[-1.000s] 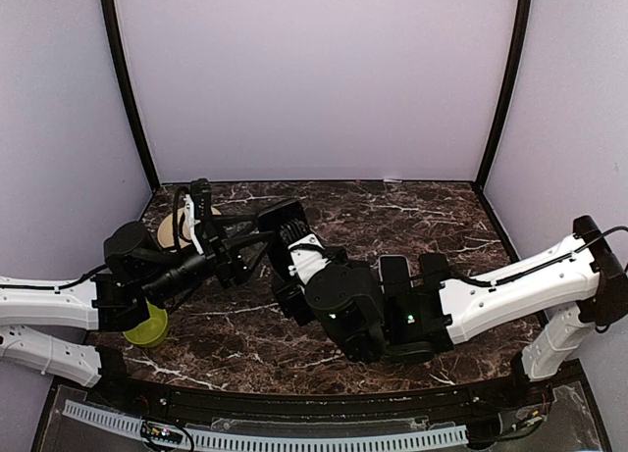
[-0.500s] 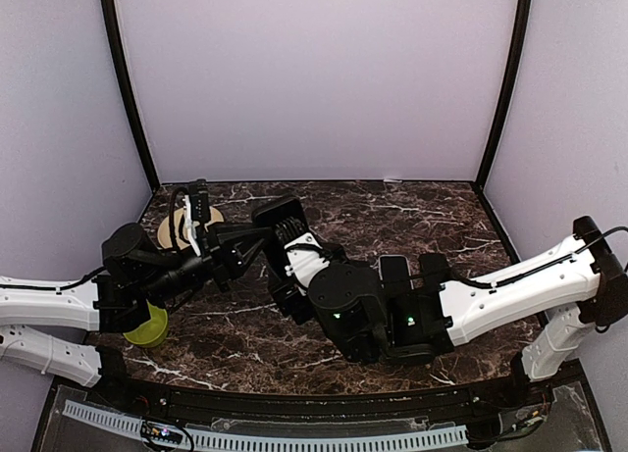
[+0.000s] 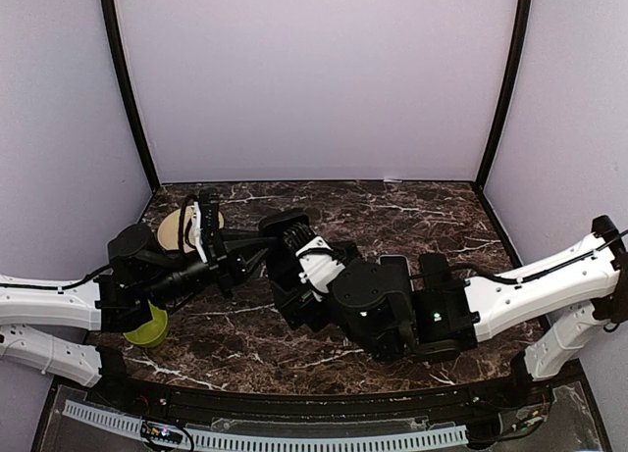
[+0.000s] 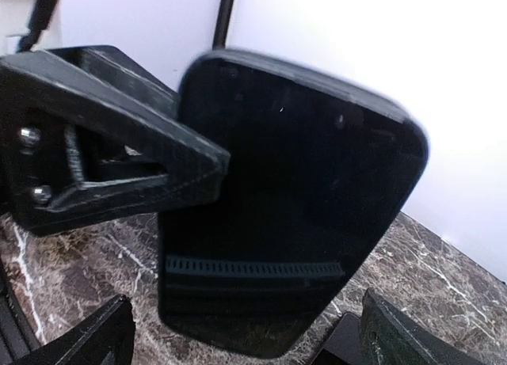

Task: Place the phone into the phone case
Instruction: Pass from the right arm to the left, then press the phone against the phone case.

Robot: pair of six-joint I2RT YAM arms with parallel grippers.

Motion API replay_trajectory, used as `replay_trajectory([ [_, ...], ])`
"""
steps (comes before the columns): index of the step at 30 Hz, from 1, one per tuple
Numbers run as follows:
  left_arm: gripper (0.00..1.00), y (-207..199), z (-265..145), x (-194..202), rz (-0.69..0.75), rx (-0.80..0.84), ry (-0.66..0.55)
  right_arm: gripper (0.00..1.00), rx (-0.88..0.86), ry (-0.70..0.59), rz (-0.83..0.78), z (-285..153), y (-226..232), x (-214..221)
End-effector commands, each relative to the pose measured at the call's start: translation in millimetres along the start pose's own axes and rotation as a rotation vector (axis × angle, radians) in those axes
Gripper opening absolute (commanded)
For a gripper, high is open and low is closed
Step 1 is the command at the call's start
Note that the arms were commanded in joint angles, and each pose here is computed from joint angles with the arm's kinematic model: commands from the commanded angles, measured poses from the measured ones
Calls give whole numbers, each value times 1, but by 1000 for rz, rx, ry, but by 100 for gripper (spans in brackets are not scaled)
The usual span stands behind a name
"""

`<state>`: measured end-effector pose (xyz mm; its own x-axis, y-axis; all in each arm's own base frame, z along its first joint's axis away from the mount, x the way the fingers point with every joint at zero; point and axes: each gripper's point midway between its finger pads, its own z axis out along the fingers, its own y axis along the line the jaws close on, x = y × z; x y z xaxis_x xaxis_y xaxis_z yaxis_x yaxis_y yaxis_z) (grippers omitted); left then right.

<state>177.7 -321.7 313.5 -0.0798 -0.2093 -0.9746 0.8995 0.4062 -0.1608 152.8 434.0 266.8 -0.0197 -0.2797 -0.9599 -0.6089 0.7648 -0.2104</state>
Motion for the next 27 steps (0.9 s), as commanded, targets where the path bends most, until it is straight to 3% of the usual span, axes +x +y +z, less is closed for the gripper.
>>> replay_trajectory([
  [1, 0, -11, 0, -4, 105, 63, -1, 99, -152, 33, 0, -26, -7, -5],
  [6, 0, -30, 0, -3, 181, 172, 26, 99, -572, 158, -22, -70, 4, 10],
  [9, 0, -49, -1, 5, 239, 291, 79, 99, -703, 152, -29, -93, -4, -3],
  [13, 0, -61, -1, 19, 259, 381, 141, 98, -726, 96, -80, -101, -13, -27],
  [20, 0, -72, -2, 29, 236, 453, 172, 89, -781, 130, -188, -88, 6, -32],
  [27, 0, -78, -5, 29, 242, 482, 172, 71, -799, 179, -217, -63, 5, -29],
])
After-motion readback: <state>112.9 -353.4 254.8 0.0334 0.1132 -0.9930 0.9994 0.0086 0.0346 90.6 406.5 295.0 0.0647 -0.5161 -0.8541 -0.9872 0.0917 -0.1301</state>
